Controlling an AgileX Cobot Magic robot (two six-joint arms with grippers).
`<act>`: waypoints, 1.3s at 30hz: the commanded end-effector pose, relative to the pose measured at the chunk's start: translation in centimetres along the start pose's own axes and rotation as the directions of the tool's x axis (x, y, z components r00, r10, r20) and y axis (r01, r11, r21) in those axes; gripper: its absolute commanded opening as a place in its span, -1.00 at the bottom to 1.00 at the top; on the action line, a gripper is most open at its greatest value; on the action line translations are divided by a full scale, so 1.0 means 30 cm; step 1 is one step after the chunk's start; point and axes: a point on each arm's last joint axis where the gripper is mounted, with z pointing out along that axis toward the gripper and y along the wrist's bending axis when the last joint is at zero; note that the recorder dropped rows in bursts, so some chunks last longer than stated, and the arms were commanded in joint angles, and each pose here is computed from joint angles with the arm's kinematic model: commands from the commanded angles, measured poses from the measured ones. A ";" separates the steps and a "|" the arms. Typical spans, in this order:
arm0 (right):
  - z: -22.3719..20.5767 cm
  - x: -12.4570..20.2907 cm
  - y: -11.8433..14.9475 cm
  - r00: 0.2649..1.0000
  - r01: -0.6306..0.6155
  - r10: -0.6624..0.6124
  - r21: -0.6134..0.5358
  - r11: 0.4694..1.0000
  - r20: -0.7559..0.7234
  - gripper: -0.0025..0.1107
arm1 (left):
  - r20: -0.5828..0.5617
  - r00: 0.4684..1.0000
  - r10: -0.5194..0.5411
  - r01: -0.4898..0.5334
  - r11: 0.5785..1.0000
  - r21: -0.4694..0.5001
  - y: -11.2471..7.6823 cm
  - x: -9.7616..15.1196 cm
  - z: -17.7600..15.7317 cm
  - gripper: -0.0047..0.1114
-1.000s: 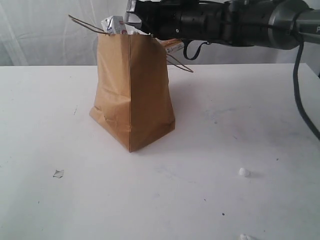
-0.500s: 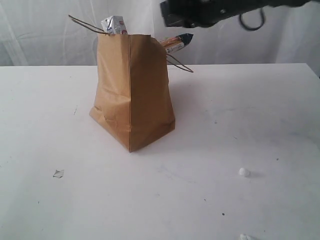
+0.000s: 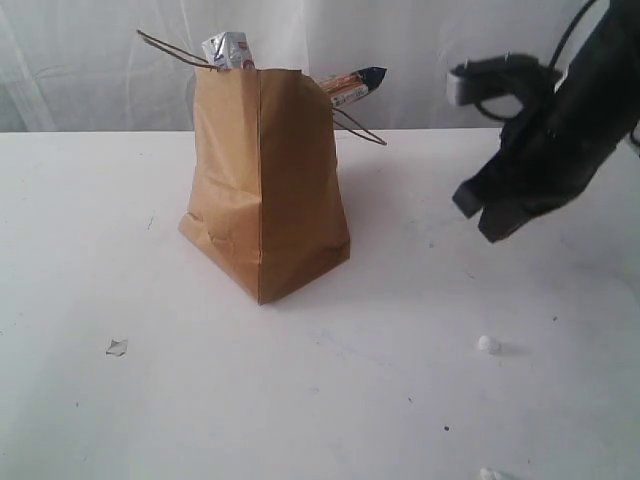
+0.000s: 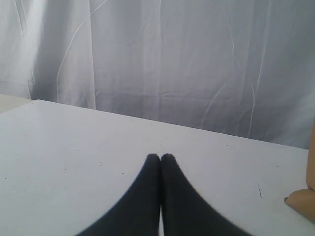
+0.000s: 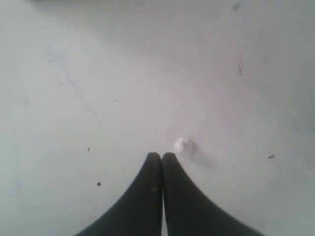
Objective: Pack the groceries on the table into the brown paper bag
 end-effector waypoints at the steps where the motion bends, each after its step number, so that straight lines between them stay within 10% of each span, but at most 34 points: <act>1: 0.099 0.068 -0.022 0.999 0.008 -0.005 0.070 0.998 -0.037 -0.96 | 0.003 1.000 0.019 -0.019 1.000 0.007 -0.001 0.002 -0.001 -0.92; 12: 0.296 0.086 -0.044 0.989 -0.001 0.000 -0.006 1.000 -0.147 -0.29 | 0.003 1.000 0.019 -0.019 1.000 0.008 -0.001 0.002 -0.001 -0.92; 23: 0.459 0.115 -0.074 0.964 -0.009 0.001 -0.027 1.000 -0.268 -0.30 | 0.003 1.000 0.019 -0.019 1.000 0.008 -0.001 0.002 -0.001 -0.92; 26: 0.446 0.113 -0.070 0.961 -0.022 0.012 -0.032 0.999 -0.278 -0.65 | 0.003 1.000 0.019 -0.019 1.000 0.008 -0.001 0.002 -0.001 -0.92; 29: 0.364 0.091 -0.048 0.961 -0.040 0.019 -0.069 0.997 -0.277 -0.96 | 0.003 1.000 0.019 -0.019 1.000 0.008 -0.001 0.002 -0.001 -0.92; 39: 0.044 -0.072 0.057 0.986 -0.120 0.146 -0.272 0.955 0.078 -0.96 | 0.003 1.000 0.019 -0.019 1.000 0.008 -0.001 0.002 -0.001 -0.92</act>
